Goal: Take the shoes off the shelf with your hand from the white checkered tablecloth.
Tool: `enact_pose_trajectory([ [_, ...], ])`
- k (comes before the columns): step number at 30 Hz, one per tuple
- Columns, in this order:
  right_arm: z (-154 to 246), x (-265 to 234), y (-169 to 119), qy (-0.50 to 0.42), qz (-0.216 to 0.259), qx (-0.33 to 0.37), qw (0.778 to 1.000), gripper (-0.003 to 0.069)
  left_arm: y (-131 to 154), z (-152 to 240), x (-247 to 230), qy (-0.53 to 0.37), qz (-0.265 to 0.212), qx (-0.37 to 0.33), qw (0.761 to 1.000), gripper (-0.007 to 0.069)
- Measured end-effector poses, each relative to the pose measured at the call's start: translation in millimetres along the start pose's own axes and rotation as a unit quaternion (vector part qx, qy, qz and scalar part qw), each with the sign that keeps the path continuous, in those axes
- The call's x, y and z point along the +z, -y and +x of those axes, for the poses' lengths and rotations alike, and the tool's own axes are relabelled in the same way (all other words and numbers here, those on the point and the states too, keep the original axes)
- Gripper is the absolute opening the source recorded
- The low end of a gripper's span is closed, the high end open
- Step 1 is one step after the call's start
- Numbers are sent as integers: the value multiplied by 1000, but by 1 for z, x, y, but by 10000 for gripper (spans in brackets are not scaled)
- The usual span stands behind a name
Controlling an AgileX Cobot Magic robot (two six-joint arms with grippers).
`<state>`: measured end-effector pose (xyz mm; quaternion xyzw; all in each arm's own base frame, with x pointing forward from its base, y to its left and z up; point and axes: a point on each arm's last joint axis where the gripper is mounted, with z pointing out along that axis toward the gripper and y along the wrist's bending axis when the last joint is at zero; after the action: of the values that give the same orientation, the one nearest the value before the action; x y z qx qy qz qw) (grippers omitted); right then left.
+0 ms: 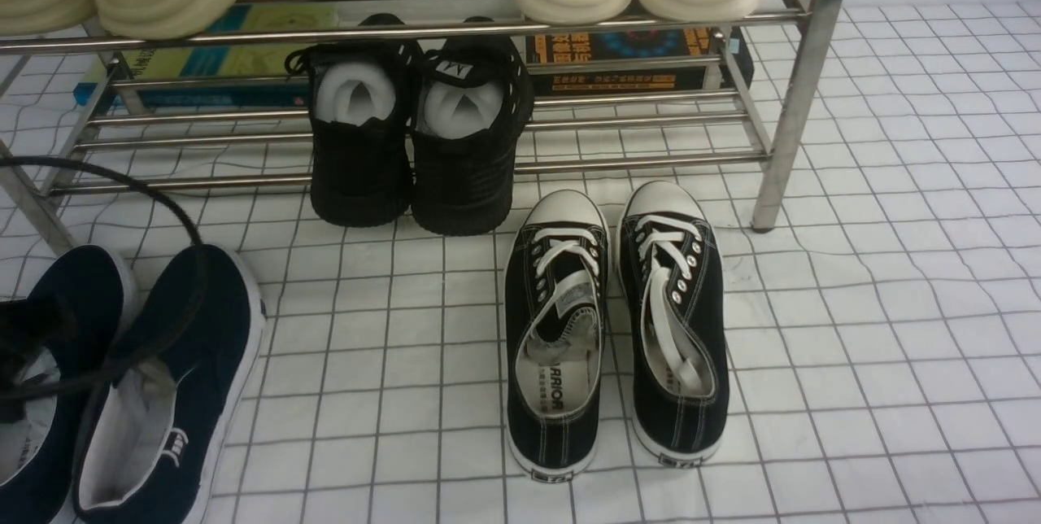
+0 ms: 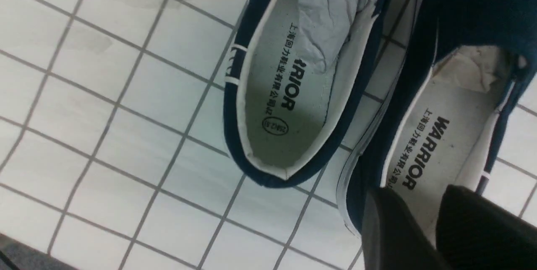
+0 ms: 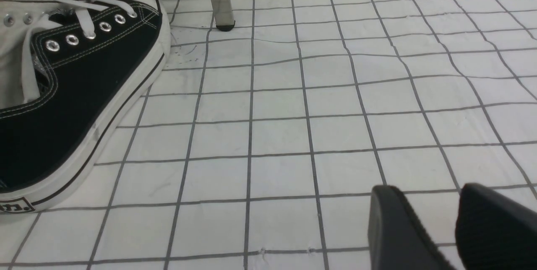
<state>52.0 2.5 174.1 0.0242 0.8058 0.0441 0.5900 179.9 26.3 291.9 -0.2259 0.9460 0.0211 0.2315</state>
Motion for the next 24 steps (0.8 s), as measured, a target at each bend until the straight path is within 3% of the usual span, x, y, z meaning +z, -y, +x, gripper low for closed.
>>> enact_pose_trajectory([
  [6,0,0,0,0,0,0,1000,239,-13,28,-43,33,23,72,997,43],
  [8,0,0,0,0,0,0,1000,239,-18,53,-62,64,55,139,987,3],
  [11,0,0,0,0,0,0,1000,239,-21,82,-74,107,107,173,973,1],
  [18,0,0,0,0,0,0,1000,239,-24,118,-71,285,196,139,928,1],
  [24,0,0,0,0,0,0,1000,239,-26,119,-55,374,205,107,898,1],
])
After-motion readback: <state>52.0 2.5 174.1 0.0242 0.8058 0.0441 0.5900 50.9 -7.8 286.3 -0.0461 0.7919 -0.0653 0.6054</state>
